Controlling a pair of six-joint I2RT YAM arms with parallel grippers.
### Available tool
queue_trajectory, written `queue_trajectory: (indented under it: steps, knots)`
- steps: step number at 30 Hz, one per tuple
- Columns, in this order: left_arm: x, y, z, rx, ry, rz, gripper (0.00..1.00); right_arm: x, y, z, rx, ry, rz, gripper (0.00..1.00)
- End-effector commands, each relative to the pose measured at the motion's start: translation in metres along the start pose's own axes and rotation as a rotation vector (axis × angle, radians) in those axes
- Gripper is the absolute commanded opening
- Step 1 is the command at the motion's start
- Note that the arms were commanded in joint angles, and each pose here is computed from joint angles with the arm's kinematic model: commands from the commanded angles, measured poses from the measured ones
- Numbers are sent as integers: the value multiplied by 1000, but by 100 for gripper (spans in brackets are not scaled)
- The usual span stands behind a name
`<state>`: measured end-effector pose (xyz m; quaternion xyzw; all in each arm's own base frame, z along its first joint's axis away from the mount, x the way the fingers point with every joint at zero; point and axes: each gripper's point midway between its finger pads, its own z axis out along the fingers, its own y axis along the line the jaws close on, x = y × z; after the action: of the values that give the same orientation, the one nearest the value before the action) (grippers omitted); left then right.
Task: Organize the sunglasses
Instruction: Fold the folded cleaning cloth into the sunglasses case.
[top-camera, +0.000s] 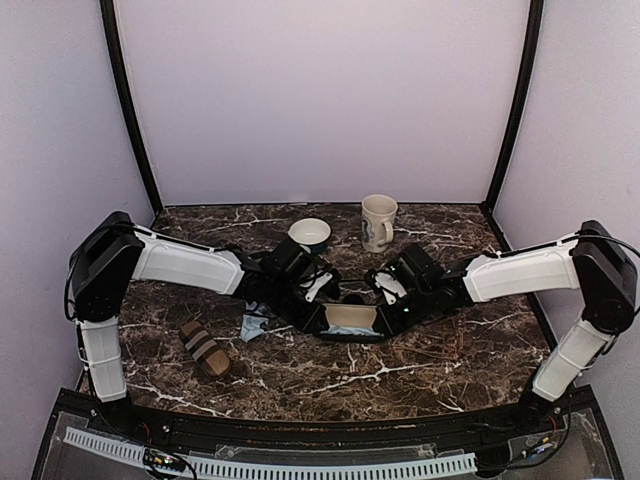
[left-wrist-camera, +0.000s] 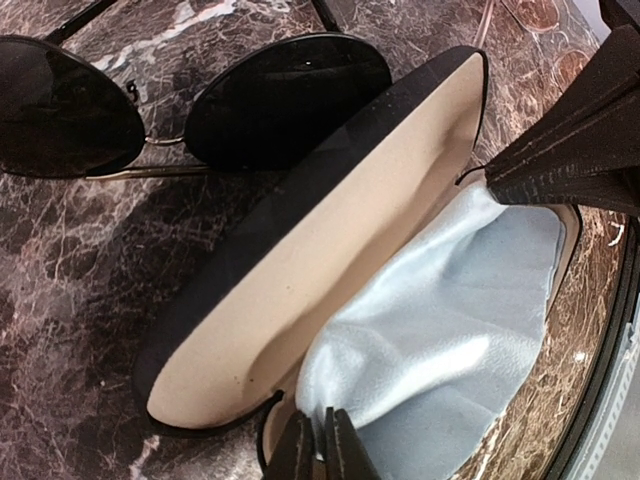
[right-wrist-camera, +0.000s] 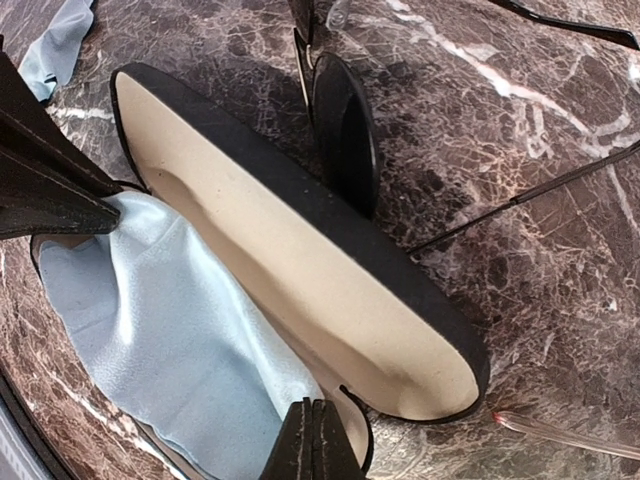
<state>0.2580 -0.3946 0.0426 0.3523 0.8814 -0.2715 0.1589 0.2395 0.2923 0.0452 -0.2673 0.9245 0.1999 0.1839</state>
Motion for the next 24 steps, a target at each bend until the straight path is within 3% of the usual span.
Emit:
queue_trajectory:
  steps: [1,15,24]
  knots:
    - [-8,-6,-8,4,-8,16,9,-10,5,-7,-22,-30,-11,3]
    - [-14,-10,-16,-10,-21,30,16,-13,5,-9,-18,-26,-11,9]
    - [-12,-8,-15,-18,-15,43,13,-18,7,-17,-17,-48,-18,8]
